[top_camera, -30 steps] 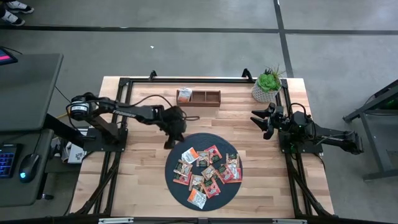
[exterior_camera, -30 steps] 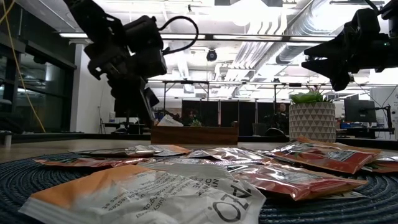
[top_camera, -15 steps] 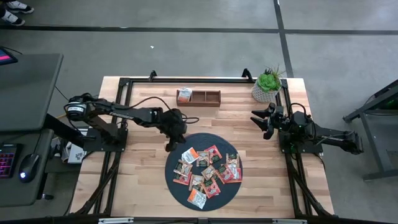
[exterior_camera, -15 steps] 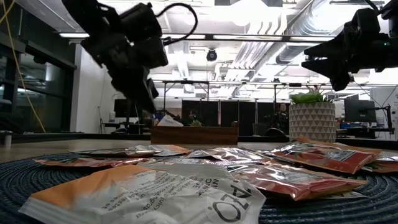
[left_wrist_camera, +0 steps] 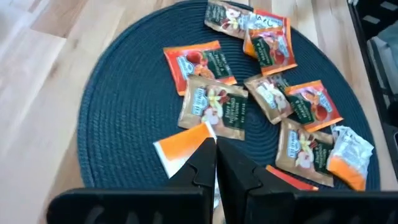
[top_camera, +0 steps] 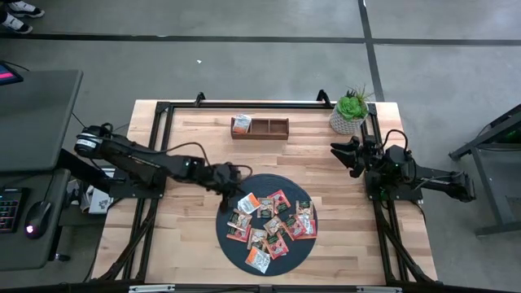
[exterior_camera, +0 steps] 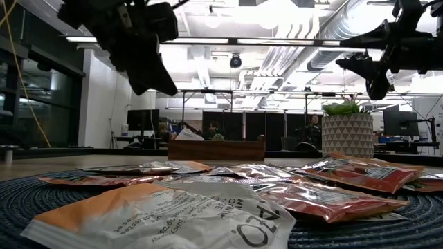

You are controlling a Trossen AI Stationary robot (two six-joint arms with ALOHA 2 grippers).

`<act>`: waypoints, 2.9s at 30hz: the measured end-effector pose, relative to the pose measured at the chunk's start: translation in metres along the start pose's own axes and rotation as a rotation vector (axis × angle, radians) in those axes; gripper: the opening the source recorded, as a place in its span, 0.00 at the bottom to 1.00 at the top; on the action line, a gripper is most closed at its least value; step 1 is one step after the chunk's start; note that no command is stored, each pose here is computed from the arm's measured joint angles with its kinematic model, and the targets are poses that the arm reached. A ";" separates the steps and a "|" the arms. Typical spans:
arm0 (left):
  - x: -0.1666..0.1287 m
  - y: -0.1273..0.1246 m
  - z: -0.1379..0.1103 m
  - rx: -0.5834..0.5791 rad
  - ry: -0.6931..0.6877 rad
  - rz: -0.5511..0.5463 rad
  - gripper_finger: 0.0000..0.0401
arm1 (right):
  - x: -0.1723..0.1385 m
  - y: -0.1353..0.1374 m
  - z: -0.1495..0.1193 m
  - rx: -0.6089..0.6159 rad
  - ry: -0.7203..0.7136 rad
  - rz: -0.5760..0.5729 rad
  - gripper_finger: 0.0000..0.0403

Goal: Pick & Place Tea
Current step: Put the white tea bag into the left section of the wooden organizer

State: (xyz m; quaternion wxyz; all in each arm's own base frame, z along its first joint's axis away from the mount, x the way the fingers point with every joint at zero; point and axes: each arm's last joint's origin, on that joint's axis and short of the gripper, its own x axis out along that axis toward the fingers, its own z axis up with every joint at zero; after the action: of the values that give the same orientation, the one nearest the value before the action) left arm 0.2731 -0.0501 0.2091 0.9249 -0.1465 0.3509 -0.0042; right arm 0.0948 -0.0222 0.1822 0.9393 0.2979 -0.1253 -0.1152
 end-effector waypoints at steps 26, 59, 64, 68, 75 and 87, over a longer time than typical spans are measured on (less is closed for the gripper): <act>-0.007 -0.032 -0.035 0.113 0.119 0.152 0.03 | 0.070 0.066 0.043 -0.230 0.485 -0.011 0.47; 0.001 -0.010 -0.075 -0.293 0.149 0.253 0.03 | 0.267 0.059 -0.113 -0.612 1.095 0.302 0.47; 0.004 -0.010 -0.076 -0.321 0.104 0.211 0.03 | 0.262 0.063 -0.121 -0.679 1.085 0.363 0.47; 0.004 -0.011 -0.075 -0.323 0.094 0.209 0.03 | 0.261 0.073 -0.128 -0.734 1.047 0.412 0.47; 0.004 -0.011 -0.076 -0.322 0.094 0.209 0.03 | 0.263 0.071 -0.151 -0.720 1.038 0.378 0.47; 0.005 -0.013 -0.073 -0.330 0.077 0.181 0.03 | 0.259 0.066 -0.169 -0.626 1.099 0.329 0.47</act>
State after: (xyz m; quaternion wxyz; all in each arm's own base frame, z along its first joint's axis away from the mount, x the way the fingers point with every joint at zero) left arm 0.2304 -0.0823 0.1574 0.8708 -0.2639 0.3935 0.1311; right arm 0.3996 0.0448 0.1306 0.9142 0.0026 0.3687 0.1682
